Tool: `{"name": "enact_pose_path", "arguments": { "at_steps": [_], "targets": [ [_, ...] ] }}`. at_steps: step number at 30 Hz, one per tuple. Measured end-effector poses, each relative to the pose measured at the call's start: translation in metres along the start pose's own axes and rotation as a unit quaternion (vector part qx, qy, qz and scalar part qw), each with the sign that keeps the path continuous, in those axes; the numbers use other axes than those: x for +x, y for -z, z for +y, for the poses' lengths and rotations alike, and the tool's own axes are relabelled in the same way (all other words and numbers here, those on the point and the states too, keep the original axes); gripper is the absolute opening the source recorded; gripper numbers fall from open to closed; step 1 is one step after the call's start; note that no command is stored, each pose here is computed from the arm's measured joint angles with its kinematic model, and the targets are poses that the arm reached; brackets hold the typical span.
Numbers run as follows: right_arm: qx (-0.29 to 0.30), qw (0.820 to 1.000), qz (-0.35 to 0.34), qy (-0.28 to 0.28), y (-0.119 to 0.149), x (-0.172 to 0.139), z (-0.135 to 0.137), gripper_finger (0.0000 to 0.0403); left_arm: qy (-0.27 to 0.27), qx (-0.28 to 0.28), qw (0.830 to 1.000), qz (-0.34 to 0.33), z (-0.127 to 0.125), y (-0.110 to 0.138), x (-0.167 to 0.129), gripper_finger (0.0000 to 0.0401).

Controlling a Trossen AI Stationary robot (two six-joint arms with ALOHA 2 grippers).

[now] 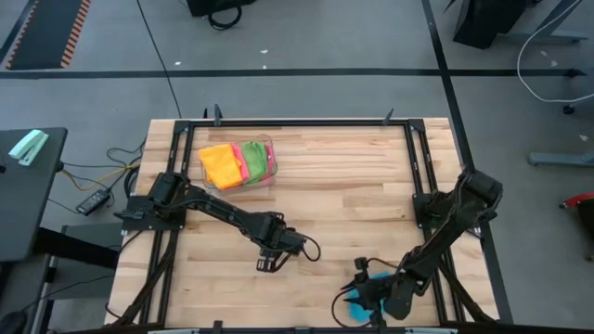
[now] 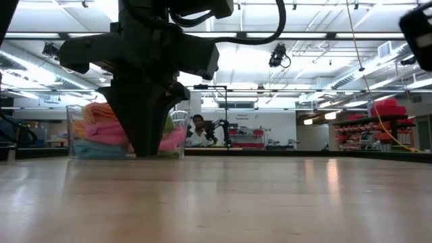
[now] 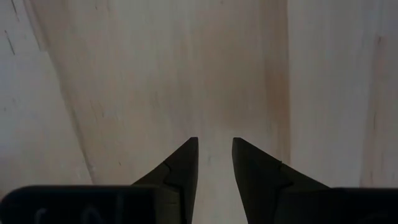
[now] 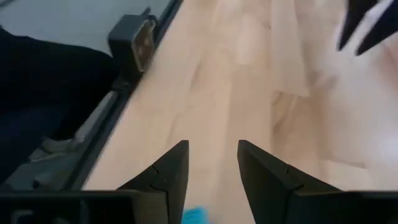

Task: Fold microfiber towels
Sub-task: Fold the blue microfiber towel, then stack the blue microfiber towel on top of the green microfiber towel

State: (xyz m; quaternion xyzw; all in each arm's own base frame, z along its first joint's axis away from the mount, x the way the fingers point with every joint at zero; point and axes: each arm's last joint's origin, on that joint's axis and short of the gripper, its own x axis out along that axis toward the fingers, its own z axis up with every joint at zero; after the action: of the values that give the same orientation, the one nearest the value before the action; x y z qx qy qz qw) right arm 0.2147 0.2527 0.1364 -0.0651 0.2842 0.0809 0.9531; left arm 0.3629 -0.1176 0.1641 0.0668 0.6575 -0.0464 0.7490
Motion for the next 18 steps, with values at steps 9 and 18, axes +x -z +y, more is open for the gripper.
{"name": "enact_pose_path", "arguments": {
  "at_steps": [9,18],
  "targets": [
    [0.083,0.99,0.11,-0.043,-0.006,-0.028,-0.019,0.0154,0.002,0.003,1.0,-0.015,-0.001,-0.003,0.0,0.0107],
    [0.138,0.961,0.222,-0.097,-0.004,-0.029,-0.034,0.0253,0.004,0.002,1.0,-0.027,0.0,-0.005,0.0,0.0107]
  ]
}}
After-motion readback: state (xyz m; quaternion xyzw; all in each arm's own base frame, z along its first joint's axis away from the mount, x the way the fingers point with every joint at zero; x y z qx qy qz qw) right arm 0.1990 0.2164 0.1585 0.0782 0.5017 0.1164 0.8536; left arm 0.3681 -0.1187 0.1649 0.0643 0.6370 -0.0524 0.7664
